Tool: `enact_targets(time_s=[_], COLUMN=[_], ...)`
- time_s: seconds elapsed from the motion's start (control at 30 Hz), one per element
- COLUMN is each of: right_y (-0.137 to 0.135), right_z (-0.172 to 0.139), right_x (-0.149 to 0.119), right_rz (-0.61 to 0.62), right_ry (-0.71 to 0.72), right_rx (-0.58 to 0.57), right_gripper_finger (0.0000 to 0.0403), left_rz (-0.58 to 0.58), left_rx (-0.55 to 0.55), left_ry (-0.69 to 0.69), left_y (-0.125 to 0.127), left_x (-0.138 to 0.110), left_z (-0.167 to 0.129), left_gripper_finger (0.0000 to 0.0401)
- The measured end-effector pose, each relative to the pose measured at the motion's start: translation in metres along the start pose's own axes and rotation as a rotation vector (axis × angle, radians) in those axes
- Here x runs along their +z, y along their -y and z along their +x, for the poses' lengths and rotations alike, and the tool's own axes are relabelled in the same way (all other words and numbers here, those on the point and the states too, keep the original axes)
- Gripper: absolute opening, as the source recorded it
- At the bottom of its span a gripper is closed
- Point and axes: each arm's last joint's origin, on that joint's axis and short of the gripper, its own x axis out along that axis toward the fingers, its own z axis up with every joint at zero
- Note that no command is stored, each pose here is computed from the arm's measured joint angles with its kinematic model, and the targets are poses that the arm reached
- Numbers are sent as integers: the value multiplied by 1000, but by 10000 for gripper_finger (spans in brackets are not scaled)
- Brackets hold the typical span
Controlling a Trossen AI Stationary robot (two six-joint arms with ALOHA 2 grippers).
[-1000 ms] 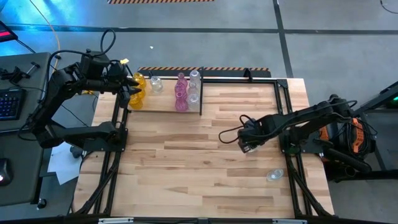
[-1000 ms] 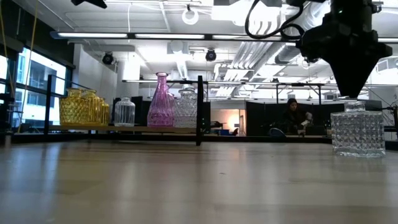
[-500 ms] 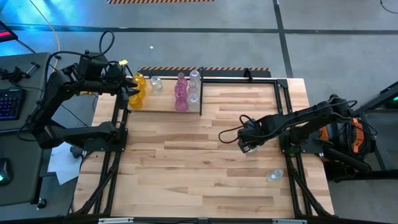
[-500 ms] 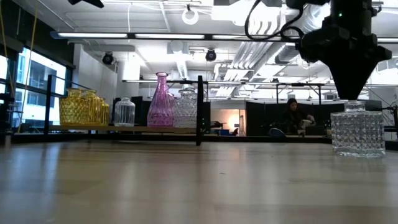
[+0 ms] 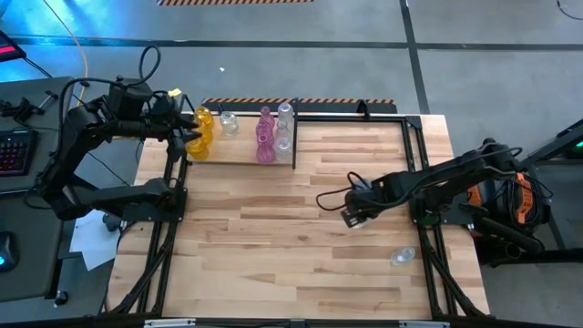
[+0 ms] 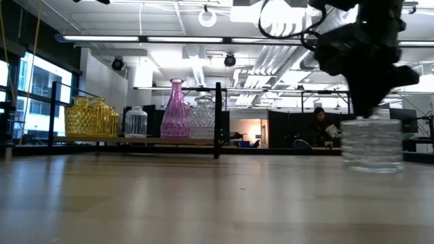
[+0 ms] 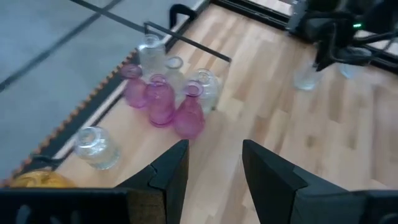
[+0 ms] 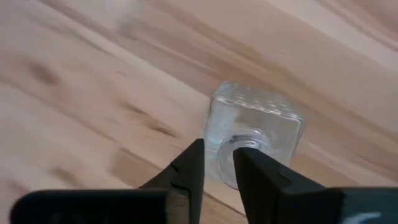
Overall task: Sort vases onto shelf
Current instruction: Put the transparent vase on the shelf aligned with the left transparent vase
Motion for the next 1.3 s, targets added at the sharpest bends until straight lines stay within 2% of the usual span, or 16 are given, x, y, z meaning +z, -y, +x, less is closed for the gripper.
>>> enact_targets(time_s=[0.13, 0.27, 0.4, 0.53, 0.63, 0.7, 0.87, 0.93, 1.13, 1.3], right_y=[-12, -30, -55, -86, -115, -132, -166, -176, -201, -213], right_z=[4, 19, 42, 52, 47, 43, 24, 22, 25, 42], right_x=[7, 17, 28, 48, 70, 87, 127, 141, 177, 190], right_rz=[-20, -67, -107, -196, -289, -359, -520, -575, -665, -707], right_ry=[89, 118, 138, 173, 190, 191, 161, 144, 139, 90], right_rx=[103, 195, 322, 347, 355, 320, 208, 212, 332, 394], right_gripper_finger=[46, 9, 9, 5, 3, 3, 1, 0, 0, 0], left_rz=[-6, -7, -6, -3, 17, 24, -1, -12, -87, -150], left_rx=[-93, -100, -99, -99, -100, -103, -114, -118, -163, -204], left_ry=[-17, -22, -19, -15, -25, -51, -156, -194, -279, -297], left_y=[2, 2, 2, 2, 2, 1, -2, -2, -5, -5], left_x=[1, 1, 1, 0, -1, -5, -33, -48, -89, -120], left_z=[3, 5, 4, 3, 3, 11, 32, 41, 72, 102], left_gripper_finger=[140, 140, 140, 140, 140, 140, 140, 140, 140, 140])
